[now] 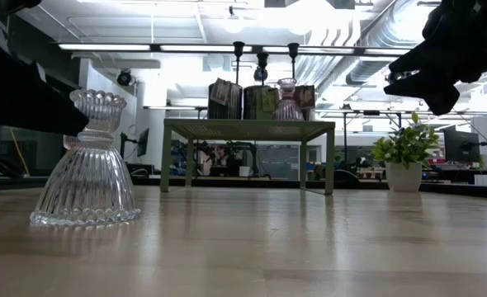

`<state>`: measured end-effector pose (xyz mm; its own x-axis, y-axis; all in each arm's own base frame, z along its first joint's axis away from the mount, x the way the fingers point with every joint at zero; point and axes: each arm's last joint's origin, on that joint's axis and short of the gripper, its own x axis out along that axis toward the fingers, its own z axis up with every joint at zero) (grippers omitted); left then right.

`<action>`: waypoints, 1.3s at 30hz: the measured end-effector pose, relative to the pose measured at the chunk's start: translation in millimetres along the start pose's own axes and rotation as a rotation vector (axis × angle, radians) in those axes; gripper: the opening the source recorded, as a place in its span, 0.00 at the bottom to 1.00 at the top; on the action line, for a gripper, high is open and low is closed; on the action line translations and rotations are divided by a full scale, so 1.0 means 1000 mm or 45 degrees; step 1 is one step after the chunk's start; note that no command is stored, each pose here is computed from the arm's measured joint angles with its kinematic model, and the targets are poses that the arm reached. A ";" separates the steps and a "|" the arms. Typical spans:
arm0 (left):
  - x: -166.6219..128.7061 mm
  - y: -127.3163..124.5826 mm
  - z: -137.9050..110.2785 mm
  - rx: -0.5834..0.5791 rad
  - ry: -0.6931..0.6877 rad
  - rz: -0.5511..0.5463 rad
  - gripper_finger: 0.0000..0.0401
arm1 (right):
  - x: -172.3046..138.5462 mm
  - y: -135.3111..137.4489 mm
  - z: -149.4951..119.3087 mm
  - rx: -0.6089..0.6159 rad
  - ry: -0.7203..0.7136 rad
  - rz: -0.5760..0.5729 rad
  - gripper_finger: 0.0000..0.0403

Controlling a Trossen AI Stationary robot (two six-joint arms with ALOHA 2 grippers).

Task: Pick & Place candle stick holders
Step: Put the transparent glass candle holder on the shelf aligned with the pink glass candle holder

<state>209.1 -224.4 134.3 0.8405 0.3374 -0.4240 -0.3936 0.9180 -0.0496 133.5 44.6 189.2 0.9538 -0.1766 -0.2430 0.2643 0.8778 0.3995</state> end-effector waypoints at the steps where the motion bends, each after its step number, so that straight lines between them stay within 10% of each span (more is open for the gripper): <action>1: 0.002 -0.001 -0.002 -0.006 -0.020 0.009 0.68 | 0.000 0.000 0.000 -0.003 0.004 -0.002 0.51; 16: 0.024 -0.003 -0.006 -0.082 -0.077 0.064 0.67 | 0.000 -0.001 -0.001 -0.007 0.008 -0.010 0.51; 30: 0.026 -0.005 -0.004 -0.041 -0.064 0.044 0.32 | 0.000 -0.001 -0.001 -0.008 0.010 -0.008 0.51; 39: 0.028 -0.003 0.001 -0.052 -0.115 0.089 0.31 | 0.000 -0.001 -0.001 -0.008 0.010 -0.007 0.51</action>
<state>233.6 -217.4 123.4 0.8398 0.4196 -0.3445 -0.4658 0.8828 -0.0603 133.2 44.4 188.2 0.9512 -0.1778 -0.2523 0.2686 0.8795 0.3929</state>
